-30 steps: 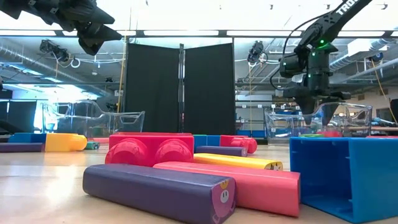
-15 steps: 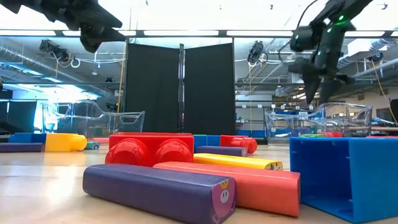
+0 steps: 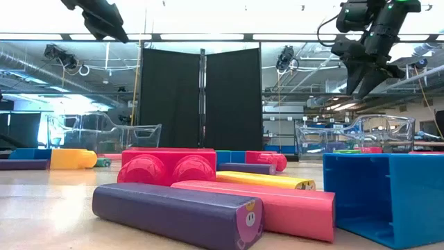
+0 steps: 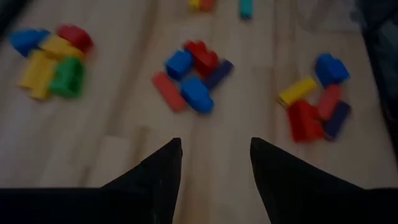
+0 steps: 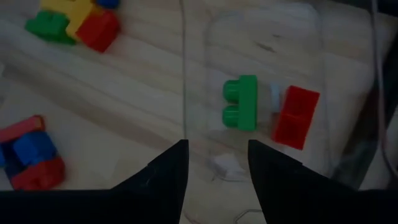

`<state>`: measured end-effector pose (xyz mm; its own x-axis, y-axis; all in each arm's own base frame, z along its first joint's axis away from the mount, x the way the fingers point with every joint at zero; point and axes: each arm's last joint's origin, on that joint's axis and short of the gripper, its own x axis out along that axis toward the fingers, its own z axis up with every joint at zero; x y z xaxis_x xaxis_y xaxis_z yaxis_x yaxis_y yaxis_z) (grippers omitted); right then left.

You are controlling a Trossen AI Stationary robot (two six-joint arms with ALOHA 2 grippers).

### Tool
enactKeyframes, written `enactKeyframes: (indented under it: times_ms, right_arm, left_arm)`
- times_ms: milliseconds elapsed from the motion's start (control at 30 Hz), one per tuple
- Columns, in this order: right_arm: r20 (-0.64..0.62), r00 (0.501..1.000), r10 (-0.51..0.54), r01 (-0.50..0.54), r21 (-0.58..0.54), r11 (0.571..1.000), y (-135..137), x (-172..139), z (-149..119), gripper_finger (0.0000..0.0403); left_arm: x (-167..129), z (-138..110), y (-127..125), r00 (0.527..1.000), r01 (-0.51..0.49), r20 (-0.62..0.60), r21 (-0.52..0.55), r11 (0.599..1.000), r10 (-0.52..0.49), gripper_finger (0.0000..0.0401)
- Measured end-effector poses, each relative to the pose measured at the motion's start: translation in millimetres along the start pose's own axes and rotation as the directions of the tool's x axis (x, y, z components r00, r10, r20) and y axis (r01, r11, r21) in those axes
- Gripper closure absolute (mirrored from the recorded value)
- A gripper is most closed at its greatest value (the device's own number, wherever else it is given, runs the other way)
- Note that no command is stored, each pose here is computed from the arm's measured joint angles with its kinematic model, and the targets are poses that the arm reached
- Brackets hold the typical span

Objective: Sort blocks by size
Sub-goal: Put the green 2 stud game piece into the top right transparent bin

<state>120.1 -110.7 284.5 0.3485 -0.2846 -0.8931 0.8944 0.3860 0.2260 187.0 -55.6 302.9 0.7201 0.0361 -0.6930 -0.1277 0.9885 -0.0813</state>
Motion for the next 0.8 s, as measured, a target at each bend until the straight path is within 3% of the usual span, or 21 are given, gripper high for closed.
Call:
enactKeyframes:
  times_ms: [233, 400, 533, 800]
  right_arm:
    - [-0.008, 1.000, 0.021, -0.021, -0.073, 0.997, 7.3, 0.2, -3.5, 0.0228]
    - [-0.006, 1.000, 0.028, -0.028, -0.128, 0.991, 9.2, 0.2, -3.9, 0.0228]
    - [-0.006, 1.000, 0.028, -0.028, -0.161, 0.987, 9.2, 0.2, -3.9, 0.0228]
    - [-0.006, 1.000, 0.028, -0.028, -0.209, 0.977, 9.2, 0.2, -3.9, 0.0228]
  left_arm:
    - [14.6, -6.2, -43.2, 0.989, 0.061, -0.138, 0.065, 0.996, -0.052, 0.0204]
    - [26.2, -11.0, -63.1, 0.977, 0.038, -0.210, -0.045, 0.998, -0.047, 0.0204]
    - [35.2, -18.1, -84.1, 0.964, 0.041, -0.261, -0.063, 0.997, -0.056, 0.0204]
    - [51.6, -40.7, -126.4, 0.899, 0.127, -0.429, 0.066, 0.990, -0.087, 0.0204]
